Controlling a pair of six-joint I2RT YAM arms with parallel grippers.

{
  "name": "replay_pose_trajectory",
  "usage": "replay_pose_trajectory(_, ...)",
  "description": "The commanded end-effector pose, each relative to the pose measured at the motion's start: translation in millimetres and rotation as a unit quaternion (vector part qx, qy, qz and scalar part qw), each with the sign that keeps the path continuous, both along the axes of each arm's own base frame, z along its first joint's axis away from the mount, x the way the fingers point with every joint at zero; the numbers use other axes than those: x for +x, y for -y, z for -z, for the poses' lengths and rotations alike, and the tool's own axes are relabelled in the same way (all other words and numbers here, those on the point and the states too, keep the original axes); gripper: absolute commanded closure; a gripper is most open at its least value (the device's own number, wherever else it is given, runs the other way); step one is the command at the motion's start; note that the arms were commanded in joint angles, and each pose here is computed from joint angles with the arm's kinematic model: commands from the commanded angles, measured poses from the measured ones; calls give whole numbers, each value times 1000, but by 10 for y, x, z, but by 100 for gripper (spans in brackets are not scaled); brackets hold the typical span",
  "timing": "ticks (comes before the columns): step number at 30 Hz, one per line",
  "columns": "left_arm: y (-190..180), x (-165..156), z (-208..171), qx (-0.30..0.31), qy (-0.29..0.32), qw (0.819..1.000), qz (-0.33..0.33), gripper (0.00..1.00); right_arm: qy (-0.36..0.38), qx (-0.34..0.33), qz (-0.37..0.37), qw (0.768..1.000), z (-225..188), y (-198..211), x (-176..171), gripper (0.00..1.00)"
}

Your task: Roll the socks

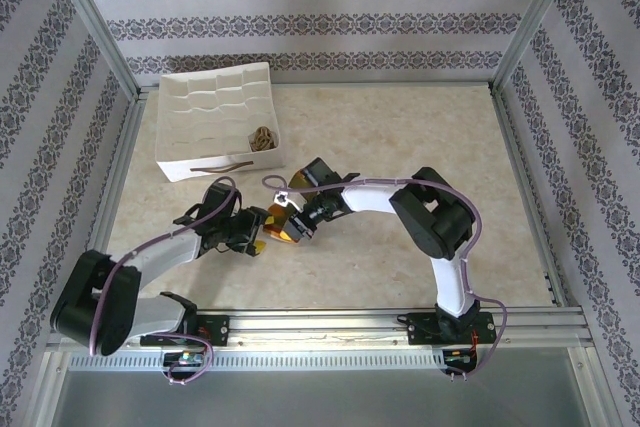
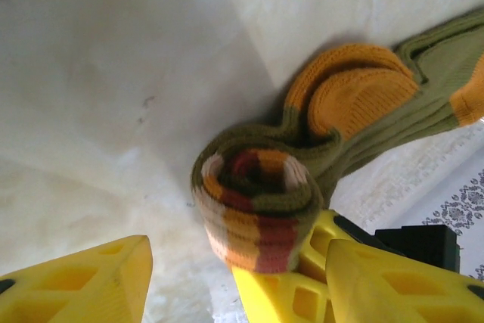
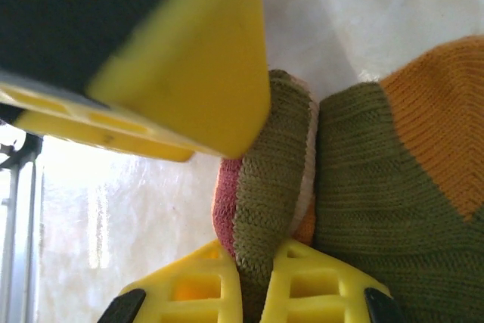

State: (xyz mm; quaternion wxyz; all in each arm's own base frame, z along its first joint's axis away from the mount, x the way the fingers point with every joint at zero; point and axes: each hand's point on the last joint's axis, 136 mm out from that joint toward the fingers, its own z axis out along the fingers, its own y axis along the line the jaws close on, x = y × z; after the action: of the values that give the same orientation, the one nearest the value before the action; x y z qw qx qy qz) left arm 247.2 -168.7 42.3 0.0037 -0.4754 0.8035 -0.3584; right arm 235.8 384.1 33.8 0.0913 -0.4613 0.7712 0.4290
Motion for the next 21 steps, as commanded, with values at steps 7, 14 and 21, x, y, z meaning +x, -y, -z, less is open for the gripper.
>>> replay_pose_trajectory(7, 106, -105, 330, 25, -32, 999, 30, 66, -141, -96, 34, 985, 517, 331, -285, 100)
replay_pose_trajectory(14, -72, -587, 558, 78, -137, 987, 44, 100, -14, -66, -4, 998, 199, 265, -229, 80)
replay_pose_trajectory(21, -125, -656, 417, 98, -163, 980, 52, 100, 377, -20, 11, 926, -398, 361, -147, 42)
